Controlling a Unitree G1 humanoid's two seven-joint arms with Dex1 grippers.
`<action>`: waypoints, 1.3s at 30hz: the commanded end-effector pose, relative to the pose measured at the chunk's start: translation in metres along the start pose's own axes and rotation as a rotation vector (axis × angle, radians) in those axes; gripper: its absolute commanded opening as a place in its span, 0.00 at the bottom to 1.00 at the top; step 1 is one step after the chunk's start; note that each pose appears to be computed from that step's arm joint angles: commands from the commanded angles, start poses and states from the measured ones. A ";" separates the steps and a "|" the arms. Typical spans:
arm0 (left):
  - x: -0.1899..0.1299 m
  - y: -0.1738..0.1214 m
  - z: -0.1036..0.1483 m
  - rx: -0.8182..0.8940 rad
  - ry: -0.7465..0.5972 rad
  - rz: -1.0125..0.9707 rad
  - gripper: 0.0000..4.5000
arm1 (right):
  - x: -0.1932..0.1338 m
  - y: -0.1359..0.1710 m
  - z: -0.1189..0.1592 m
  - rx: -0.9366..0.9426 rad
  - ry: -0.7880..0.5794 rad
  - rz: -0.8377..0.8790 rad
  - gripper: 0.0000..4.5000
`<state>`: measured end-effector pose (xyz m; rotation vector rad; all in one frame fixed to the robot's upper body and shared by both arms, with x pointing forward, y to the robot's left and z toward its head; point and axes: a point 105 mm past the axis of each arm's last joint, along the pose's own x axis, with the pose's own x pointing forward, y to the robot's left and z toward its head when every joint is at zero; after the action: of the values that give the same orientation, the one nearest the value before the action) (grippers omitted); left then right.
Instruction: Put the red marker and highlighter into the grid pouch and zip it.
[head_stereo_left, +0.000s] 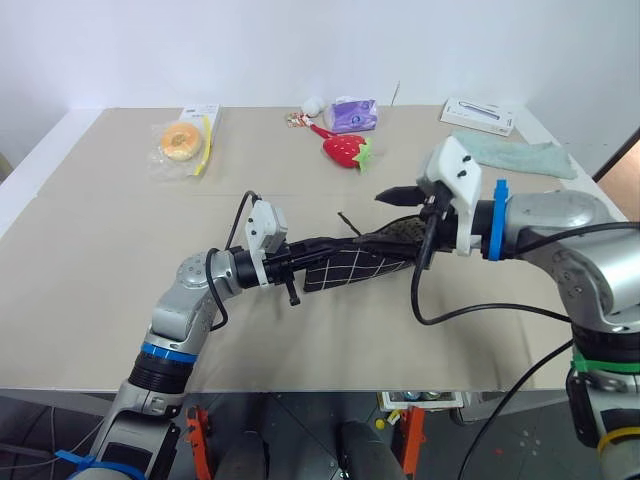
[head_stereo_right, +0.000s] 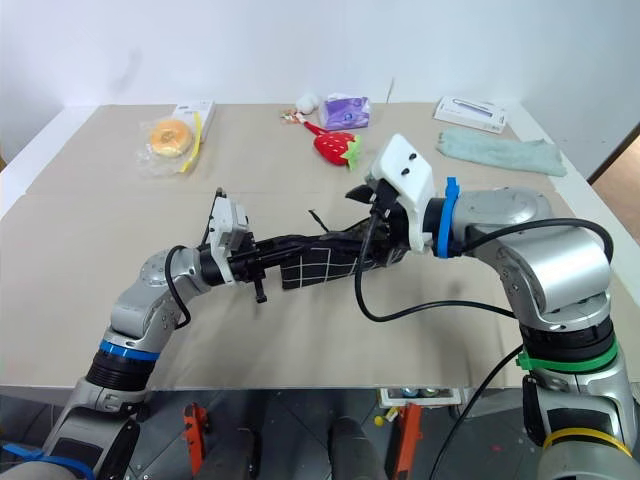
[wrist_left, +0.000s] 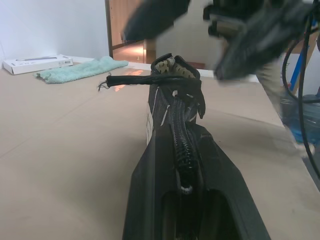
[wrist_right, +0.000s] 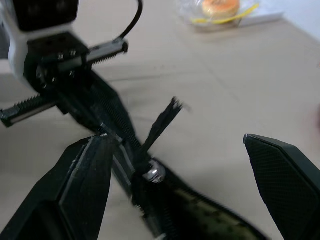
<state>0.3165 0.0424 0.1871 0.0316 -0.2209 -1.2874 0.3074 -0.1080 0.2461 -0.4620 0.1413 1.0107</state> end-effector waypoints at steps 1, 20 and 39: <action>0.000 -0.001 0.011 0.044 -0.030 0.002 0.00 | -0.001 0.008 0.008 -0.043 -0.013 0.016 0.99; -0.001 0.000 0.011 0.045 -0.031 0.014 0.00 | -0.009 -0.008 0.008 -0.034 -0.010 -0.052 0.01; -0.001 0.000 0.011 0.050 -0.032 0.009 0.00 | -0.092 -0.090 -0.033 0.060 0.089 -0.474 0.01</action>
<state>0.3158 0.0386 0.1867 0.0306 -0.2283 -1.2833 0.3418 -0.2243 0.2484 -0.4364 0.2249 0.5741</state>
